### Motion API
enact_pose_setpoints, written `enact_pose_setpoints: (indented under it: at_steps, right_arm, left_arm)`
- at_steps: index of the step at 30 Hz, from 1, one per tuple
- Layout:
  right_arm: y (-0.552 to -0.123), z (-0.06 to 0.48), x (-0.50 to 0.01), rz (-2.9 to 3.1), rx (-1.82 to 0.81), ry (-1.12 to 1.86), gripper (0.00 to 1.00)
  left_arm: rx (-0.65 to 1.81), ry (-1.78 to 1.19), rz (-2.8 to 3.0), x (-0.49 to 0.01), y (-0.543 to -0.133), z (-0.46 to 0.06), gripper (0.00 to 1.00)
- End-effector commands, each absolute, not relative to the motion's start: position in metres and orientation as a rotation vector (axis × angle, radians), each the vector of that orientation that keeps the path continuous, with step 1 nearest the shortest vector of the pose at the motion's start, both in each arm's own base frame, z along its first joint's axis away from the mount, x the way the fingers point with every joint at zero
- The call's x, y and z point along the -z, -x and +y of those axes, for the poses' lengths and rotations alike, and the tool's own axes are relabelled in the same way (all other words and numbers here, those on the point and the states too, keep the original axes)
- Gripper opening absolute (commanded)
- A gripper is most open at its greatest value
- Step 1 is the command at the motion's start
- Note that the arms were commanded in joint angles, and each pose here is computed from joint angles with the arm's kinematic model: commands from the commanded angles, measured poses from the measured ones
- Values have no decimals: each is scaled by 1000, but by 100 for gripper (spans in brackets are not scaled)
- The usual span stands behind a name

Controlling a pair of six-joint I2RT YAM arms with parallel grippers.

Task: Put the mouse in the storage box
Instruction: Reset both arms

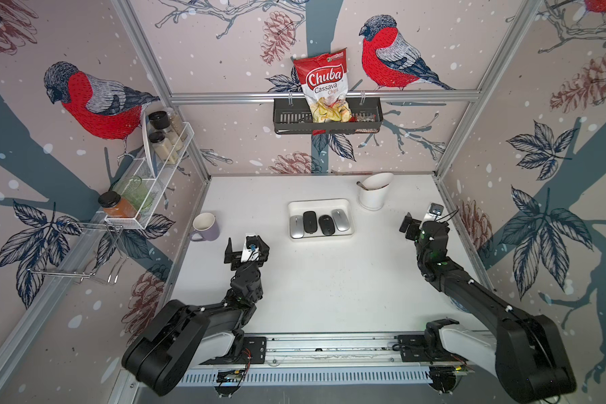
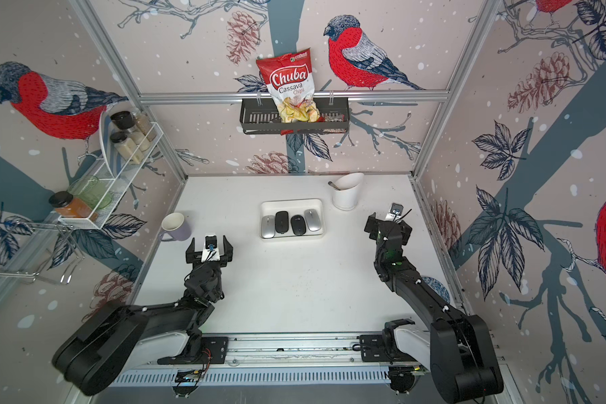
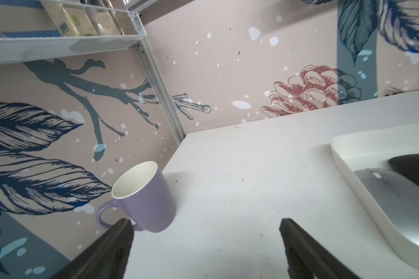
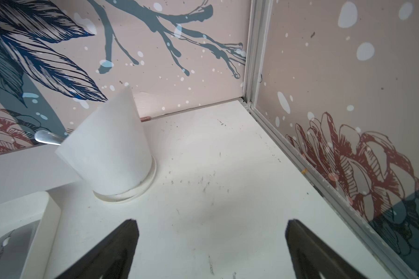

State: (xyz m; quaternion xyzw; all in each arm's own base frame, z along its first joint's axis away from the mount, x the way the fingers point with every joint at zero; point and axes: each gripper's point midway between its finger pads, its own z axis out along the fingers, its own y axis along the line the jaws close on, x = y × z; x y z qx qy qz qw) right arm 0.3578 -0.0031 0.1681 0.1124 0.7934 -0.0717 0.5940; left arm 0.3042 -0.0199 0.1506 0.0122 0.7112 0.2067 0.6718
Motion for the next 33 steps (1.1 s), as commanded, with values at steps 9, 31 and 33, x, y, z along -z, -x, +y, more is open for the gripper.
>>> enact_pose_setpoints:
  at_steps: [9,31,33]
  right_arm:
    - [-349,-18,-158,1644,204,-278,98]
    - [-372,-18,-128,1679,60,-152,100]
    - [-373,-18,-125,1711,58,-151,100]
  left_arm:
    - [-397,180,1452,-167,-328,8,96]
    - [-43,38,1692,-127,-380,3,96]
    - [-37,63,1673,-129,-379,10,97]
